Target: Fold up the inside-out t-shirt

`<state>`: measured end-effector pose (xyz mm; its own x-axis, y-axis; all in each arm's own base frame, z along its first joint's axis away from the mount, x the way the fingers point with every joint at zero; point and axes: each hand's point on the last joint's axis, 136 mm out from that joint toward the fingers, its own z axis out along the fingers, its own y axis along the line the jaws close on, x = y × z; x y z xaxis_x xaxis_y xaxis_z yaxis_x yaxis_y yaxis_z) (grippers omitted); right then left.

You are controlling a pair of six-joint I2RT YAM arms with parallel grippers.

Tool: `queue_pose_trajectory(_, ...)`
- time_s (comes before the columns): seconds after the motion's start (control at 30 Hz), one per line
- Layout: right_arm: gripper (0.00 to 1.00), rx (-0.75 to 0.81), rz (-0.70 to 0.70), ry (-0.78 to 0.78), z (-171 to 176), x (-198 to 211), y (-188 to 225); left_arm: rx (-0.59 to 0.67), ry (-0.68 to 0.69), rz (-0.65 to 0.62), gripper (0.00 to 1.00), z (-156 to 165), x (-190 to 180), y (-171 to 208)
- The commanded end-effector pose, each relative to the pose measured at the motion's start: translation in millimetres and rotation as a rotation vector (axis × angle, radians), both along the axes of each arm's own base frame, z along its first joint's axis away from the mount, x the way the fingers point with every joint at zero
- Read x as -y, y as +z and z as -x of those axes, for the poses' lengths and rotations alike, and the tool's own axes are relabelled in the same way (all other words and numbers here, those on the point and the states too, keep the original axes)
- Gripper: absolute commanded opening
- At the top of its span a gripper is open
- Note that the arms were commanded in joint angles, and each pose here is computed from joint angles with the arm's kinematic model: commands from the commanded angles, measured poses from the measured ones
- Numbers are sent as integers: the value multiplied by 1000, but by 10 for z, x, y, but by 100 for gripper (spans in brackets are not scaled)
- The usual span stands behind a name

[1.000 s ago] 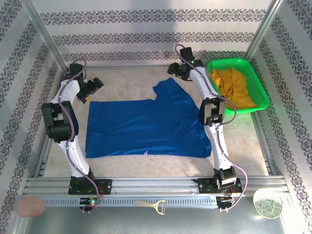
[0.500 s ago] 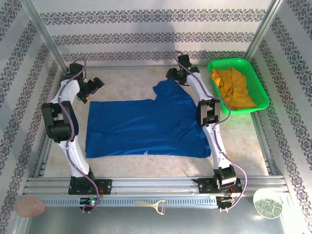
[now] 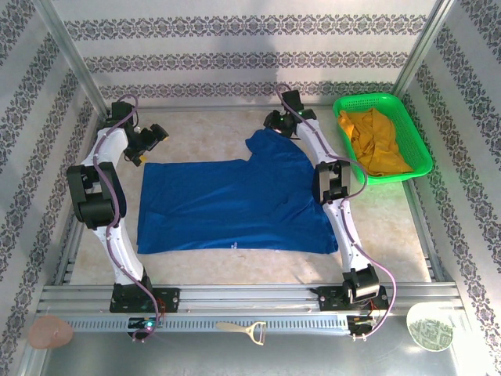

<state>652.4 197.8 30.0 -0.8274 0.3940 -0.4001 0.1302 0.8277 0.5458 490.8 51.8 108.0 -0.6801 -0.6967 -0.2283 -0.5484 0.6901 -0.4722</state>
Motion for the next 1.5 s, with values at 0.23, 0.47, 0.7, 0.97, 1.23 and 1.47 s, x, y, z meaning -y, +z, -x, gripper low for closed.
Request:
queue_pose_trajectory(0.23,0,-118,176,-40,367,383,93,-6,28,28,100,51,-44,-43)
queue_pose_trajectory(0.47,0,-84,236,-94,605,646,448,-2,24,20,100,69,-52,-61)
queue_pose_trajectory(0.7,58,24,246,-40,458,611,755,-52,-5,-69,100,91,-240,-133)
queue_pose_trajectory(0.97,62,-25,307,10,333,538,469,-72,0,-95,100,77,-382,-163)
queue_pose_trajectory(1.23,62,-78,296,3,297,490,73,-73,-1,-93,100,34,-405,-160)
queue_pose_trajectory(1.47,56,-154,241,-5,385,452,-145,-58,-2,-85,100,-31,-410,-117)
